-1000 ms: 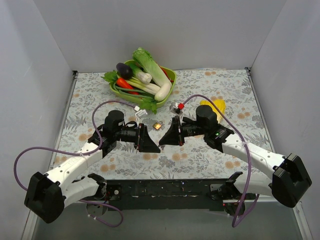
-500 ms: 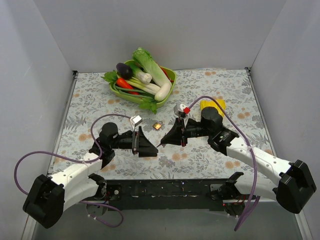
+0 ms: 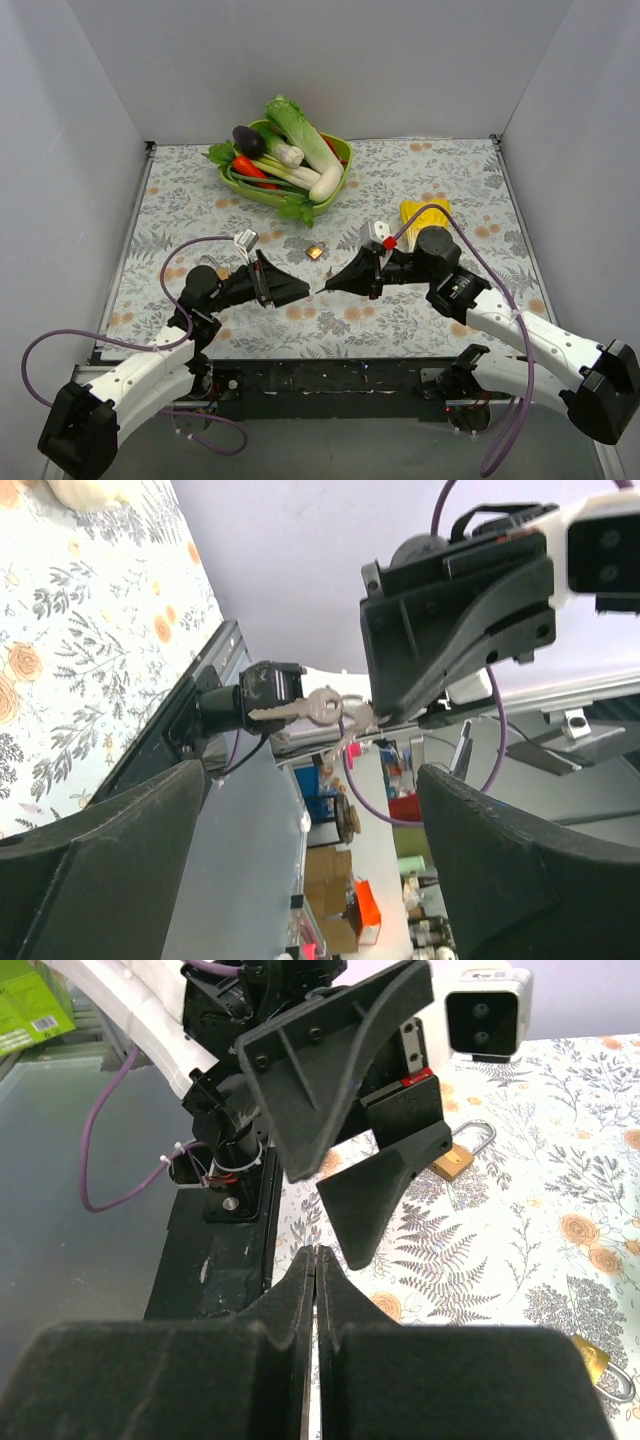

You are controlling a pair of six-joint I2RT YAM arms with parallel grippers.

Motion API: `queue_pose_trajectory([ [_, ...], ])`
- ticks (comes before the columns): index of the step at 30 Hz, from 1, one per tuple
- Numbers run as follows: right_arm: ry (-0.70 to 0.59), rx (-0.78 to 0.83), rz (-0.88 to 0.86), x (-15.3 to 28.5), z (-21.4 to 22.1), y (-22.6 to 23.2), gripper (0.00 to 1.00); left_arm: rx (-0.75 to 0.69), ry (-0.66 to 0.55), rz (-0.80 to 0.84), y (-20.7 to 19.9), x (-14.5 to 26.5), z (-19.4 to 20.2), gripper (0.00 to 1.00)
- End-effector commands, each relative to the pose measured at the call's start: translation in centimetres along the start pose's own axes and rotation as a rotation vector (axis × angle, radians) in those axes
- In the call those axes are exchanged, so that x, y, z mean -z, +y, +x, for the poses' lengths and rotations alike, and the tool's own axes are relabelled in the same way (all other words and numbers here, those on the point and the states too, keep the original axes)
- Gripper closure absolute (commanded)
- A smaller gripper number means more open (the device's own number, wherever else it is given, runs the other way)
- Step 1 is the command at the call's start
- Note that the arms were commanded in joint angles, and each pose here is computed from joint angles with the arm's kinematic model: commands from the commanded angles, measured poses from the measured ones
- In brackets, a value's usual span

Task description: Unlock with the key

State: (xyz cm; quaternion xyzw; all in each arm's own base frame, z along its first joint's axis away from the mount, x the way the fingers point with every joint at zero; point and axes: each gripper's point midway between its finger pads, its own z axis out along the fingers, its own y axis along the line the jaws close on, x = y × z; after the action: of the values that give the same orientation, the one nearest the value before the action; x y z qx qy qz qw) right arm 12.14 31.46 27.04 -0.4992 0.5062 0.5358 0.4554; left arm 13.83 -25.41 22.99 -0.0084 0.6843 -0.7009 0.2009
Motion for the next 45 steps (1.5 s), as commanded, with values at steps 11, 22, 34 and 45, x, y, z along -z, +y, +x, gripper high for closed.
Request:
queue_pose_trajectory([
  [11, -0.014, 0.264, 0.030, -2.2, -1.1, -0.2, 0.99, 0.870, -0.061, -0.023, -4.9, -1.5, -4.1, 0.07],
  [22, -0.017, 0.476, 0.224, -3.6, -1.9, -1.5, 0.99, 0.904, -0.102, -0.150, -3.5, -2.0, -4.3, 0.10],
  [34, 0.107, 0.650, 0.324, -5.0, 0.3, -2.1, 0.99, 0.935, -0.175, -0.165, -3.2, -1.9, -5.4, 0.19],
  [45, 0.173, 0.790, 0.394, -6.1, 1.4, -1.7, 0.99, 0.946, -0.222, -0.202, -2.7, -1.7, -5.6, 0.39],
])
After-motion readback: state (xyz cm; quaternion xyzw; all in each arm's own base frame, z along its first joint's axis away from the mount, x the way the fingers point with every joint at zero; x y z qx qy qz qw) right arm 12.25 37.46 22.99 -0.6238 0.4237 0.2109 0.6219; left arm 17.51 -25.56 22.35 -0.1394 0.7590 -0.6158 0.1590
